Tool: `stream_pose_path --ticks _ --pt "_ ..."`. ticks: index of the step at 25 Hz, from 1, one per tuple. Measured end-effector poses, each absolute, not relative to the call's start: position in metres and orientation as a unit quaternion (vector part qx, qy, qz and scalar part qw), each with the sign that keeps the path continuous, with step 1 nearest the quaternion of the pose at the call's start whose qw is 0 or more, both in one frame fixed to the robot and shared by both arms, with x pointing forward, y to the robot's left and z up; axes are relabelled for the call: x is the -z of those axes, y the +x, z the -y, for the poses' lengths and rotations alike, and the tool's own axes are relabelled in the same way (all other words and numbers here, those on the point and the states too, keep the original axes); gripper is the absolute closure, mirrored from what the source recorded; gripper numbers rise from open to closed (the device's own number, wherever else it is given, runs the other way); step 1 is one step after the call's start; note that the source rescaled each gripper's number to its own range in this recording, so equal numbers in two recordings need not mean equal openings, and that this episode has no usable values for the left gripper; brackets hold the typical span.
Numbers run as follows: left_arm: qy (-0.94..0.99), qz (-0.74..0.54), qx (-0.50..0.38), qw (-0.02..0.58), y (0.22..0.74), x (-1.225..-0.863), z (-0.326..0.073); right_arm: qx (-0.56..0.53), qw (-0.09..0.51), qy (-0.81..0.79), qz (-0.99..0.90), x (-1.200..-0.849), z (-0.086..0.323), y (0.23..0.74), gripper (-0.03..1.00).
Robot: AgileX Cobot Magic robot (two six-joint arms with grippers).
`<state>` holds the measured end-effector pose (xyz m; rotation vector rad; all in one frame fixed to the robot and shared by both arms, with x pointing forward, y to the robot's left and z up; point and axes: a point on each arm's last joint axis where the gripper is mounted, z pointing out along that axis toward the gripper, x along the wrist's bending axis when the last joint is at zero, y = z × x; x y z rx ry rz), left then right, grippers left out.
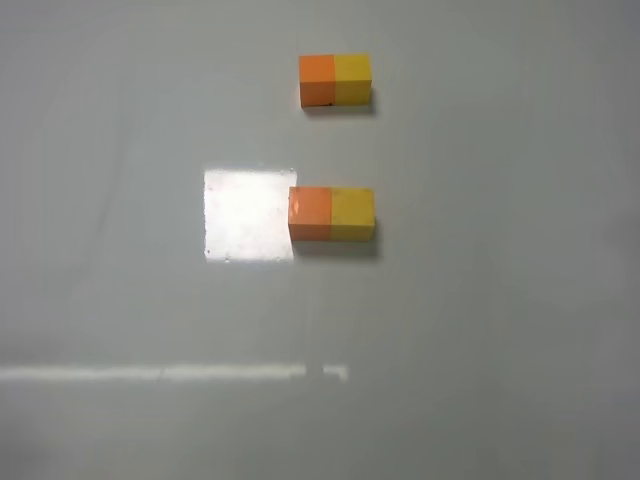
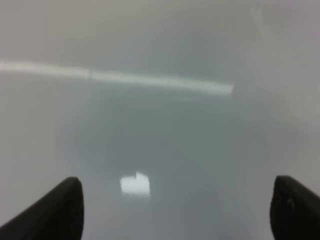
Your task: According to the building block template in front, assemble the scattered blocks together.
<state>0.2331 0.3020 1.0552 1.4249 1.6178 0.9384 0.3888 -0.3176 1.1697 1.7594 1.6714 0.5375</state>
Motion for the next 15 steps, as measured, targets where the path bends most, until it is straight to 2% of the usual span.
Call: stream_pose_path --ticks 10,15 --pt "0.559 -0.635 -0.368 0.385 0.233 -1.055 -0.302 -0.285 0.354 0.672 -0.584 -1.085 0.311 0.287 0.35" --pt "0.559 -0.635 -0.368 0.385 0.233 -1.055 -0.302 -0.338 0.392 0.646 -0.561 -1.064 0.308 0.250 0.35"
